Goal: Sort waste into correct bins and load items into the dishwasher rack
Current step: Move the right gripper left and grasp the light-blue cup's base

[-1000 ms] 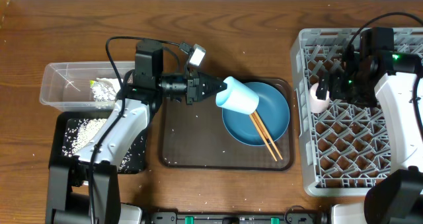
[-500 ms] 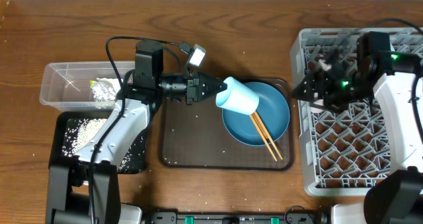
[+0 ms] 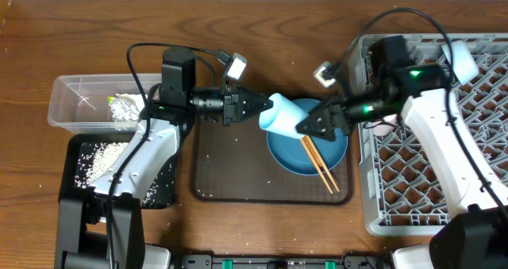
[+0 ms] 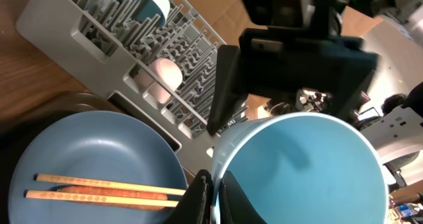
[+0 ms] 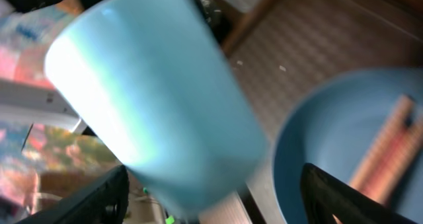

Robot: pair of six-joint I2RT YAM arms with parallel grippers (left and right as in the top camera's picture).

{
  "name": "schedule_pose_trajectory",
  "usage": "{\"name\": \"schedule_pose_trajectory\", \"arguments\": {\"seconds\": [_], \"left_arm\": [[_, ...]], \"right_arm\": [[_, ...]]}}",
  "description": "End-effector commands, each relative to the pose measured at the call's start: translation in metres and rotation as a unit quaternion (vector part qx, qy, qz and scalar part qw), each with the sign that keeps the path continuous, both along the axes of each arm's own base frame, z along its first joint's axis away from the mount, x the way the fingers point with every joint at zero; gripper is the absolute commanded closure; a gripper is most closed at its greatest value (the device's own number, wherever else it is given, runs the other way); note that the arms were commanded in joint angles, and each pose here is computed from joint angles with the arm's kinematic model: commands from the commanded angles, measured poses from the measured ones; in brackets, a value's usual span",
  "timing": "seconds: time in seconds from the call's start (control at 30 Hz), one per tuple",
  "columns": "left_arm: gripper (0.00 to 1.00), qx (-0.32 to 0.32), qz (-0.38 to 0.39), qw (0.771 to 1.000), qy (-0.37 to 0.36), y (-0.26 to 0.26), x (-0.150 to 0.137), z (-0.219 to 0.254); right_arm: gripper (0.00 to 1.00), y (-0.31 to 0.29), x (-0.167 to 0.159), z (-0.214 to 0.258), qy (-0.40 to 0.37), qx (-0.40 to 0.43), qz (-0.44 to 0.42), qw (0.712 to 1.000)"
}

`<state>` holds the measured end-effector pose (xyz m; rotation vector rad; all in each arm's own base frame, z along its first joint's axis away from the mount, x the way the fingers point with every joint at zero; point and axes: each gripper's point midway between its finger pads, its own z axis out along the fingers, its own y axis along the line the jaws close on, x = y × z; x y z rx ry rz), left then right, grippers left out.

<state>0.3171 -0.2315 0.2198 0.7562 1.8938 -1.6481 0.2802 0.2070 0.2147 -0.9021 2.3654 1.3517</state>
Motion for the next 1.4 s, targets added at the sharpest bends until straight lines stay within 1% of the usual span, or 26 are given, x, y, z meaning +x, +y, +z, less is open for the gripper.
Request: {"name": "schedule_pose_trajectory", "arguments": {"seconds": [0.0, 0.13, 0.23, 0.47, 0.57, 0.6, 0.63, 0.73, 0.9, 1.17, 1.37], "left_arm": [[0.92, -0.007, -0.011, 1.000, -0.003, 0.001, -0.004, 0.000], [0.92, -0.007, -0.011, 1.000, -0.003, 0.001, -0.004, 0.000], [0.92, -0.007, -0.011, 1.000, -0.003, 0.001, -0.004, 0.000], [0.92, -0.007, -0.011, 1.000, -0.004, 0.001, -0.004, 0.000], [0.92, -0.006, -0.010, 1.000, -0.004, 0.001, -0.003, 0.000], [0.87, -0.006, -0.010, 1.000, -0.004, 0.001, -0.003, 0.000], [0.85, -0.006, -0.010, 1.000, -0.006, 0.001, -0.003, 0.000], [0.84, -0.004, -0.007, 1.000, -0.006, 0.001, -0.002, -0.001], [0.83, -0.003, -0.008, 1.000, -0.010, 0.001, -0.002, -0.002], [0.83, -0.003, -0.009, 1.000, -0.016, 0.001, -0.003, -0.004], [0.83, -0.002, -0.009, 1.000, -0.016, 0.001, -0.003, -0.004]], "right_arm": [[0.16, 0.019, -0.014, 0.008, -0.028, 0.042, 0.055, 0.997], [0.20, 0.029, -0.022, 0.008, -0.038, 0.043, 0.079, 0.995], [0.25, 0.033, -0.026, 0.007, -0.039, 0.040, 0.088, 0.995], [0.34, 0.028, -0.024, 0.006, -0.032, 0.037, 0.079, 0.996], [0.39, 0.026, -0.023, 0.006, -0.033, 0.037, 0.076, 0.996], [0.40, 0.026, -0.023, 0.006, -0.034, 0.037, 0.076, 0.996], [0.43, 0.026, -0.022, 0.006, -0.035, 0.037, 0.076, 0.996], [0.44, 0.026, -0.022, 0.007, -0.034, 0.037, 0.074, 0.996], [0.48, 0.017, -0.011, 0.010, -0.034, 0.037, 0.051, 0.997], [0.58, -0.007, 0.020, 0.017, -0.019, 0.039, -0.024, 0.999], [0.60, -0.006, 0.021, 0.017, -0.016, 0.040, -0.028, 0.999]]}}
